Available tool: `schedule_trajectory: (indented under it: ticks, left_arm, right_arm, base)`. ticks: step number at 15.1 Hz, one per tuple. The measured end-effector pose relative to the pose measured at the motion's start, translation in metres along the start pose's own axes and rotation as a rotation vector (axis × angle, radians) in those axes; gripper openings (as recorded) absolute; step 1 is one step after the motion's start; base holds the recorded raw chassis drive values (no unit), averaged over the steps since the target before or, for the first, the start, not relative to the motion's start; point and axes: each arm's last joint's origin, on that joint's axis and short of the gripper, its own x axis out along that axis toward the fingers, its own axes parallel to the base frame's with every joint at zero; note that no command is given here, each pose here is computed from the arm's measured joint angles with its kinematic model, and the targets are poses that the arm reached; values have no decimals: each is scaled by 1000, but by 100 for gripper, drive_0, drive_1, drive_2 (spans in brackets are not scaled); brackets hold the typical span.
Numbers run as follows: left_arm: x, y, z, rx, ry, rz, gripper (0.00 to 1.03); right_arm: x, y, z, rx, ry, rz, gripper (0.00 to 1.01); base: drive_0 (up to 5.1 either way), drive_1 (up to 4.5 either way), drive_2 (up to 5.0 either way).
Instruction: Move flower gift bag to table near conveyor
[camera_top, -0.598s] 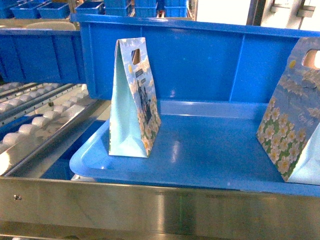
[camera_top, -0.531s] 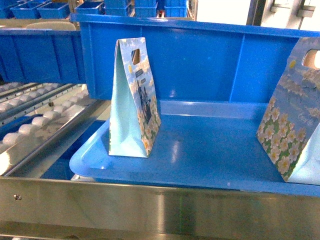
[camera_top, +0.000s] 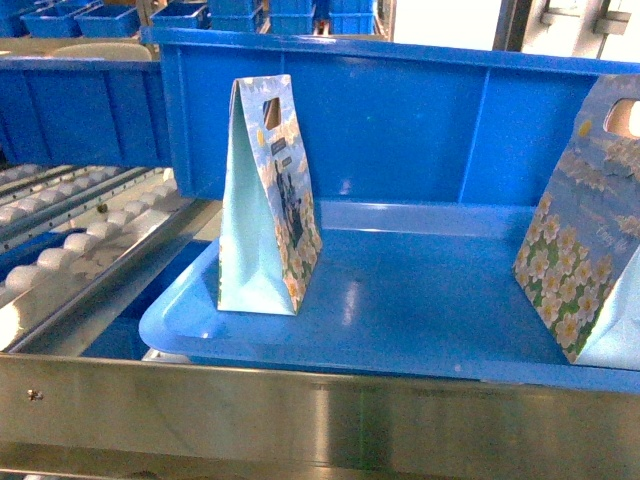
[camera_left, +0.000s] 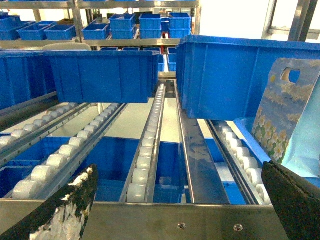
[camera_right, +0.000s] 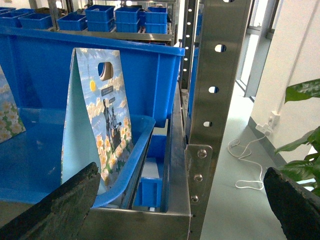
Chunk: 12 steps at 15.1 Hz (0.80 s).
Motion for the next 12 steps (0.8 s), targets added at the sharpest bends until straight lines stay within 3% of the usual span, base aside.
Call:
schedule_trajectory:
  ticks: [5, 12]
  left_arm:
    - [1, -1, 3, -1, -34, -21, 98]
    - [20, -2, 8, -19, -48, -44, 98]
  right_arm:
    - [1, 1, 3, -5, -30, 1, 98]
    - [19, 10, 8, -22, -10, 56, 98]
  base:
    - [0, 0, 0]
    - [0, 0, 0]
